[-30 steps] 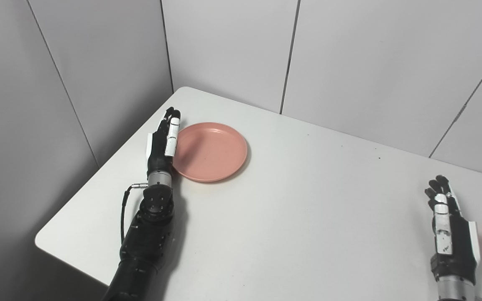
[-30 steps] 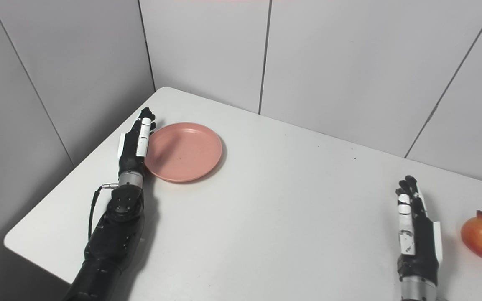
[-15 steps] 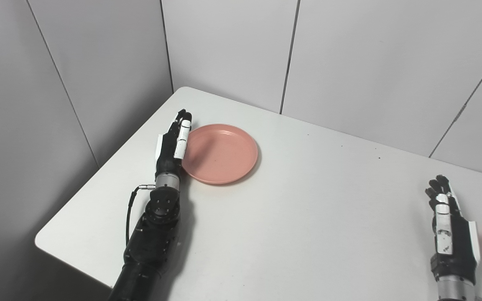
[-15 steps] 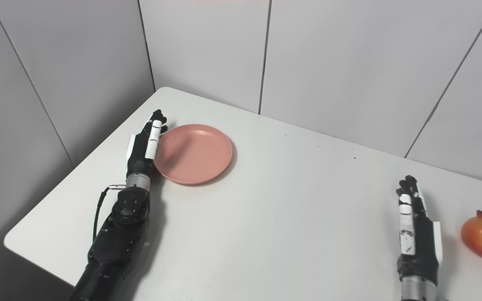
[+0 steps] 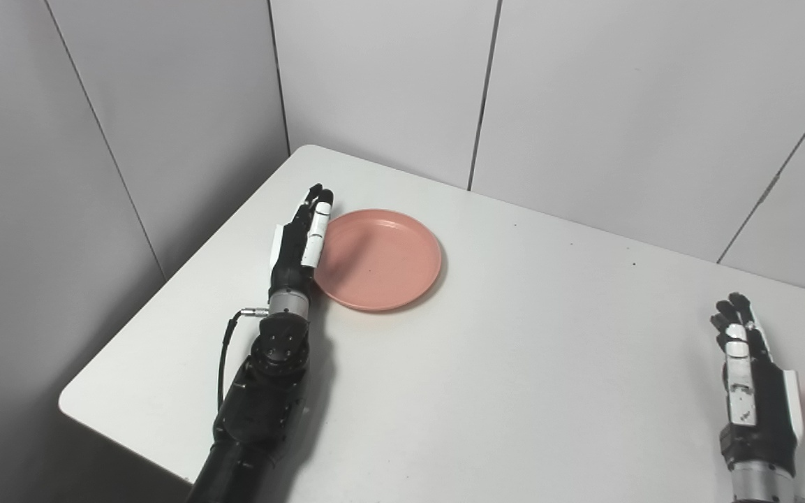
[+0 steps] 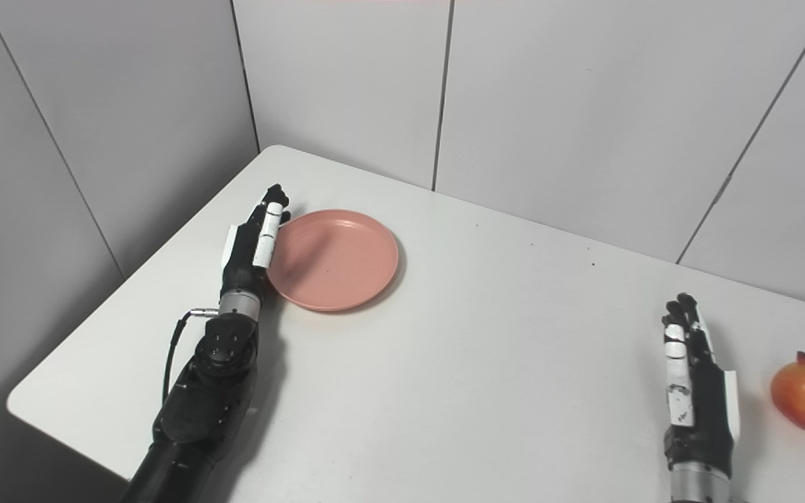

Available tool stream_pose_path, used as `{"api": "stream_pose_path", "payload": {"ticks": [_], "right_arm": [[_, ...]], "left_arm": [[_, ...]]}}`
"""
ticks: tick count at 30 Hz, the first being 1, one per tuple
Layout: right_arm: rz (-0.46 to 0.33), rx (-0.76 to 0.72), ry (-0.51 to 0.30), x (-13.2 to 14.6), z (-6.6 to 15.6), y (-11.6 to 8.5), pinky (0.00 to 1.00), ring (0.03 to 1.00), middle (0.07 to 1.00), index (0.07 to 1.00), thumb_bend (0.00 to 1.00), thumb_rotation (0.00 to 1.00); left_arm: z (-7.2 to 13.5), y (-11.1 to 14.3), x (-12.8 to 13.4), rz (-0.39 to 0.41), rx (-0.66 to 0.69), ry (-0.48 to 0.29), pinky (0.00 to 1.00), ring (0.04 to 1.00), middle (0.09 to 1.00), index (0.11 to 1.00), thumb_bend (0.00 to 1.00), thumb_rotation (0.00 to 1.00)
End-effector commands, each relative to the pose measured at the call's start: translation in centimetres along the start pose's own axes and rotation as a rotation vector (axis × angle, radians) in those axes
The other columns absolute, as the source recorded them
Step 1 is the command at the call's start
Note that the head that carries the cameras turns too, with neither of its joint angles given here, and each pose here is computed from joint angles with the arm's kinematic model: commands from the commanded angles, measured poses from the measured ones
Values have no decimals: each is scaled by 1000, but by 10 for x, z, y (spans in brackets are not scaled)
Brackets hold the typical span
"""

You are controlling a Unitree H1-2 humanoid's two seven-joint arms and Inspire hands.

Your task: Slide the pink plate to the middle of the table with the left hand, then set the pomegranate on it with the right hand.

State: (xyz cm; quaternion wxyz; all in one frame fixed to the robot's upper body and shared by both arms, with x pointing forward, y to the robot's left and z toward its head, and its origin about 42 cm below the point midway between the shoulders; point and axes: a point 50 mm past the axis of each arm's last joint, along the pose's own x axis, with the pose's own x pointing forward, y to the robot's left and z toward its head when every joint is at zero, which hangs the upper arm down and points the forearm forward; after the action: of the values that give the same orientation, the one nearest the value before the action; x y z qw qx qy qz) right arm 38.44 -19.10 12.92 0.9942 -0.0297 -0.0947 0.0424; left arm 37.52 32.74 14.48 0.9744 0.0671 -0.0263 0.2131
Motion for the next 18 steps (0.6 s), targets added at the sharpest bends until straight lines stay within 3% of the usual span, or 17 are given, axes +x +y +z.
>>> {"api": "stream_pose_path", "payload": {"ticks": [1,18], "right_arm": [[-10,5,40,-14,-17,-2,974,922,920,922,475,942],[-10,8,44,-14,-17,-2,972,922,916,920,480,952]], "left_arm": [[15,-7,4,-24,7,-44,873,894,912,904,645,1000],[17,-26,-1,-86,-5,-41,870,893,903,892,638,1000]]}}
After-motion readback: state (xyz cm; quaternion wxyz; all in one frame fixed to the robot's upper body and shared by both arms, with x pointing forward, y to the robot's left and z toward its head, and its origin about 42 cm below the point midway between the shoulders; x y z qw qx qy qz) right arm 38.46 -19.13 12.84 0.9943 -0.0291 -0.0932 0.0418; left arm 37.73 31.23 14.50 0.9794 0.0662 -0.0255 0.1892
